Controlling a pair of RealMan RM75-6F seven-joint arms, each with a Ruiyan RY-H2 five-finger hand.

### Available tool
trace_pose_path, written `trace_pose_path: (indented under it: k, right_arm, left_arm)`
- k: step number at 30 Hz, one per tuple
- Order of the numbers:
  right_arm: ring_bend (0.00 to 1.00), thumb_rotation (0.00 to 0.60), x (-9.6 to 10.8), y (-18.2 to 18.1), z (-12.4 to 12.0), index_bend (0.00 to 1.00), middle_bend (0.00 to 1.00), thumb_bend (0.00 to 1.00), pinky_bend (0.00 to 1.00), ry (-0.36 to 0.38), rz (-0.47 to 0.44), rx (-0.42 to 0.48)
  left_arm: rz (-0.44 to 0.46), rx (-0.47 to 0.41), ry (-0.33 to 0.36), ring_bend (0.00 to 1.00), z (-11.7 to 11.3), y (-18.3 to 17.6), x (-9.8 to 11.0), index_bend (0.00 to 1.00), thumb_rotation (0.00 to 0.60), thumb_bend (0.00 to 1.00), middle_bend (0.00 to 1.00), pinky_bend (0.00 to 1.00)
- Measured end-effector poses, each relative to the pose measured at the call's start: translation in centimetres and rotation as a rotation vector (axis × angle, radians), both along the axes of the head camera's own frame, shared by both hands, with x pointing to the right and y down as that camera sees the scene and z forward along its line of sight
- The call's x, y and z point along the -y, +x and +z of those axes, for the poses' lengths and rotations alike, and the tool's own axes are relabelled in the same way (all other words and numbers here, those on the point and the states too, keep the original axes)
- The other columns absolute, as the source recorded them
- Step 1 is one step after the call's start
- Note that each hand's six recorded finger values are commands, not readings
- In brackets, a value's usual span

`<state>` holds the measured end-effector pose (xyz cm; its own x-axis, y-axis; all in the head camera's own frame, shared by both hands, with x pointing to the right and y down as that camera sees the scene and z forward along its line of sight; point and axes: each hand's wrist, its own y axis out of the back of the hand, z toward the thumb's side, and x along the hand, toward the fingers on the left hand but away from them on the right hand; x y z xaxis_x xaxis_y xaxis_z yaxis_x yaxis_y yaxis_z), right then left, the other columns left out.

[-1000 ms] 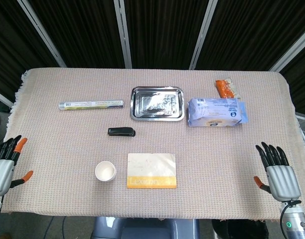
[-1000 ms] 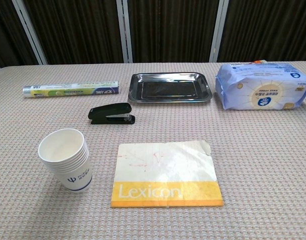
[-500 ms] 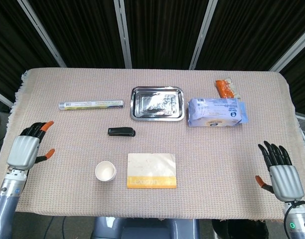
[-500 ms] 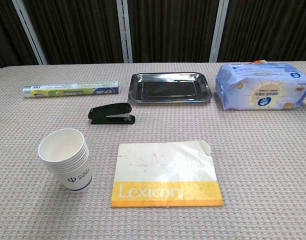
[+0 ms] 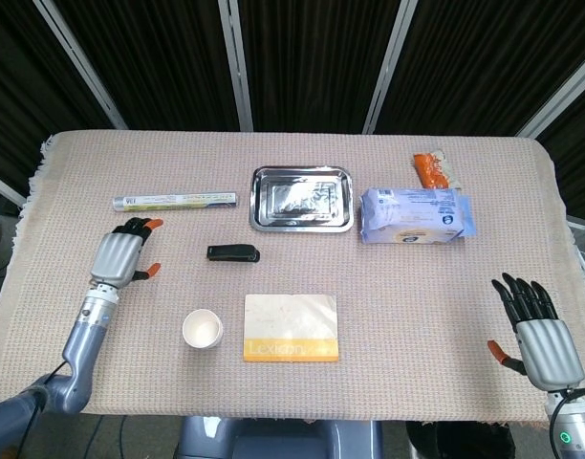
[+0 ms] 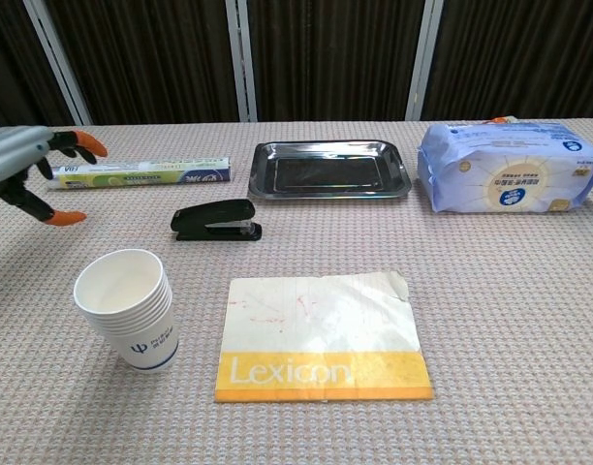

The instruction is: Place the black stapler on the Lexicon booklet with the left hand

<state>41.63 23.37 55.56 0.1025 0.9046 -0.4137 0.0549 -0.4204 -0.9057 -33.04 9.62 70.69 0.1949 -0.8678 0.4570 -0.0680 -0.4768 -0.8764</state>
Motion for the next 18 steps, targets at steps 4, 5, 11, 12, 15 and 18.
trace_pose_path:
  k: [4,5,11,12,15,18]
  right_arm:
    - [0.0,0.597,-0.1,0.0,-0.3,0.0,0.0,0.19,0.0,0.01,-0.003,0.002]
    - [0.0,0.597,-0.1,-0.1,-0.2,0.0,0.0,0.19,0.0,0.009,-0.004,0.002]
    - [0.0,0.599,-0.3,-0.5,0.1,0.0,0.0,0.2,0.0,-0.003,-0.022,0.001]
    - [0.0,0.6,-0.3,-0.4,0.1,0.0,0.0,0.19,0.0,-0.003,-0.021,0.002]
    - [0.0,0.598,-0.3,-0.3,0.1,0.0,0.0,0.19,0.0,-0.004,-0.016,0.002]
    - [0.0,0.598,-0.3,-0.3,-0.1,0.0,0.0,0.19,0.0,-0.003,-0.017,0.008]
  left_arm:
    - [0.035,-0.042,-0.051,0.16,1.8,3.1,0.1,0.2,0.6,0.23,0.21,0.33]
    - [0.044,-0.047,-0.052,0.16,2.0,3.7,0.2,0.2,0.6,0.23,0.21,0.33]
    - [0.096,-0.118,-0.057,0.17,2.9,8.2,1.1,0.23,0.6,0.23,0.22,0.33]
    - [0.106,-0.125,-0.057,0.18,3.0,8.8,1.2,0.24,0.6,0.23,0.23,0.33]
    - [0.133,-0.137,-0.042,0.18,2.8,10.2,1.4,0.25,0.6,0.23,0.24,0.33]
    - [0.154,-0.136,-0.033,0.2,2.9,11.2,1.6,0.27,0.6,0.23,0.26,0.33]
